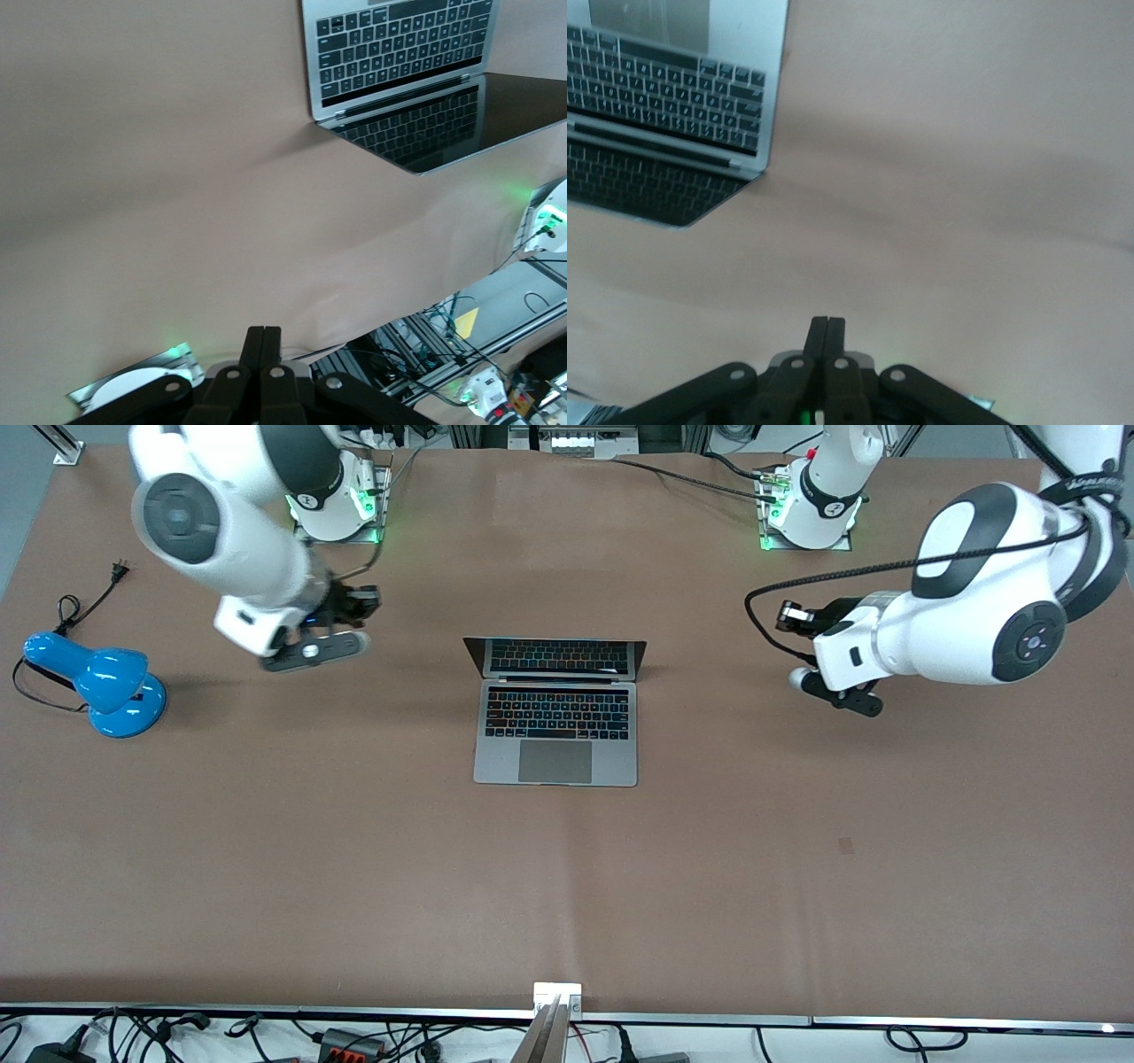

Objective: Close laptop with both arms from behind
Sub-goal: 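Move both grippers toward the laptop screen's back edge, closing the fingers, then push the screen's back with both grippers, tilting it toward the keyboard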

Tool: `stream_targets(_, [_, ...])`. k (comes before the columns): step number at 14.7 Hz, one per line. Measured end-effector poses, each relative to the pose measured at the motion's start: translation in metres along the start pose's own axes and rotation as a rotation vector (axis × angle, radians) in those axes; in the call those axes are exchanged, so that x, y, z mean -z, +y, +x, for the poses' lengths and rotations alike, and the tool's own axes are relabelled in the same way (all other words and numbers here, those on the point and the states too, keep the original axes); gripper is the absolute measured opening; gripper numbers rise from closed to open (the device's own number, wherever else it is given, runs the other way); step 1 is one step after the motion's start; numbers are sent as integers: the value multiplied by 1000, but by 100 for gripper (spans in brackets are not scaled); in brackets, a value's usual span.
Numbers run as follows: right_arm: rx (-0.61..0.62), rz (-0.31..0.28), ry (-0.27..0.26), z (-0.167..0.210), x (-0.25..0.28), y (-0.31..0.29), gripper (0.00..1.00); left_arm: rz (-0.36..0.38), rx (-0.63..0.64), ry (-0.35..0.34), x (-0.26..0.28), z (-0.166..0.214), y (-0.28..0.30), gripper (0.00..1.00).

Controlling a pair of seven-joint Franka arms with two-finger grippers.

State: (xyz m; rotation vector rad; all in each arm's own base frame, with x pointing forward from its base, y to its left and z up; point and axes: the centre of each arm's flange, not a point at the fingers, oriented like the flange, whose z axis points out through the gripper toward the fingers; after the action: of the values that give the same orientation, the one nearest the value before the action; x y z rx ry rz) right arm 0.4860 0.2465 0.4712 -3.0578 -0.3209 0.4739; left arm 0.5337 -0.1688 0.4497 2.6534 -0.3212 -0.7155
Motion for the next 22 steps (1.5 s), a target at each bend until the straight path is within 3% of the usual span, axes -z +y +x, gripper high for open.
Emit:
stream_targets(3, [-16,-27,-44,-6,-26,-54,1,10,-26,-22,-30,4,24,1])
stream_targets(7, [-12,10,-126,0,-65,-88,1,47,-2,-11,-65,2,73,1])
stream_targets(12, [13,4,-121,8,-92,-113,1,72,24,73,-130,4,116,1])
stream_targets(17, [15,-10,-125,16,-114,-127,1,35,21,75,-172,-1,133,1])
stream_targets(22, [8,-8,-111,29,-117,-129,1,25,23,183,-194,9,131,1])
